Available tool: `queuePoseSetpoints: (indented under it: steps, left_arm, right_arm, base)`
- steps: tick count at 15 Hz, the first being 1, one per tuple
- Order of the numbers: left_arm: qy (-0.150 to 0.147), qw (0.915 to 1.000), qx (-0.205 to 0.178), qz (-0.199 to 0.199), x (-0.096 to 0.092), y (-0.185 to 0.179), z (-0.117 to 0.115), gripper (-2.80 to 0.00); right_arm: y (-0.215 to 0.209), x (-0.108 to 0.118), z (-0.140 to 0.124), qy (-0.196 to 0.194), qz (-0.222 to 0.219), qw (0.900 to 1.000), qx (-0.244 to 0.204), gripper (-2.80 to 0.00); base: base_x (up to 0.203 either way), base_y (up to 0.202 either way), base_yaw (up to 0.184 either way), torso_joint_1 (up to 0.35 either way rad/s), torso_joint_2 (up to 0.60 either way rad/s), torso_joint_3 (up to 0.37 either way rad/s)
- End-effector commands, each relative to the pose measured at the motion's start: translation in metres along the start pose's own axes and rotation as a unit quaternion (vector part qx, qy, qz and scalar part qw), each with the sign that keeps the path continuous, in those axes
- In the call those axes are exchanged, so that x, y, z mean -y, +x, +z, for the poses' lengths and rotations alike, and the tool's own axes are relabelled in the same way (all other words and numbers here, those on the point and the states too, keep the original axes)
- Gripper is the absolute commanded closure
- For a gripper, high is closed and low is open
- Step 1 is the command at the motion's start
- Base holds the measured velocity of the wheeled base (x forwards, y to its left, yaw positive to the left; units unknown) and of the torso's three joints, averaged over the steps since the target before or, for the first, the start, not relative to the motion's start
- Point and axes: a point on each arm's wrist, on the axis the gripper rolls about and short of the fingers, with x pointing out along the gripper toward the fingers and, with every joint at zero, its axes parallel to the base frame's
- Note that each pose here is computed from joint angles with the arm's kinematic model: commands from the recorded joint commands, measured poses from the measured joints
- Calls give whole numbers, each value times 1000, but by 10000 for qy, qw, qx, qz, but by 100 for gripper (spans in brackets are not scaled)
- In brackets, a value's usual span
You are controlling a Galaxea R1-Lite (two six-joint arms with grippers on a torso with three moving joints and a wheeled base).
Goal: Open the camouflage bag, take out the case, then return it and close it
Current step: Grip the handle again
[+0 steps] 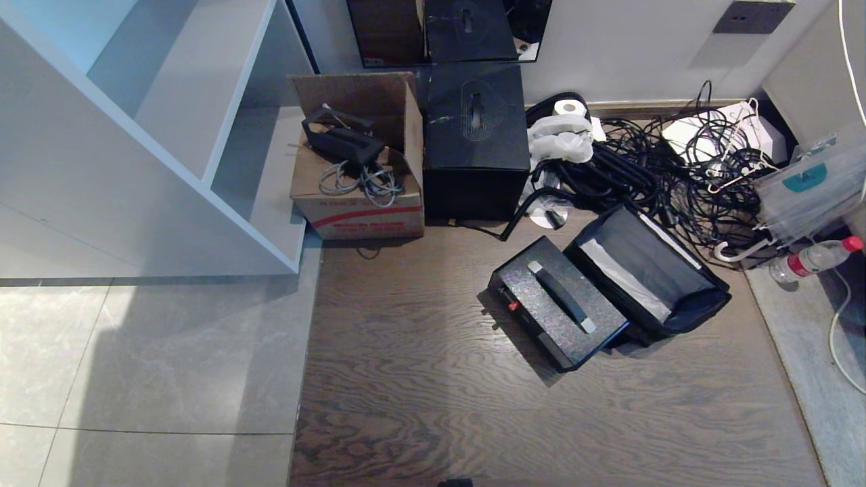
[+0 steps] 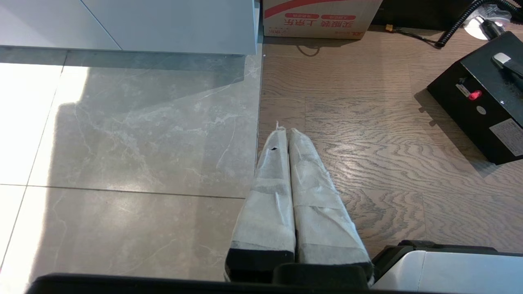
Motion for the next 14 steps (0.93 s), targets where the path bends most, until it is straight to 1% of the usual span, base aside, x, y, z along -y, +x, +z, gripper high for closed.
queuePoseSetpoints:
  steps: [1, 14]
  left_arm:
    - [-3, 10000, 3, 2, 0, 0, 0, 0]
    - [-3, 10000, 3, 2, 0, 0, 0, 0]
  right_arm:
    - [2, 0, -11, -1, 14, 9998, -216, 0]
    - [2, -1, -11, -2, 6, 9998, -215, 0]
  base:
    - [0, 0, 0, 0, 0, 0]
    - [0, 0, 0, 0, 0, 0]
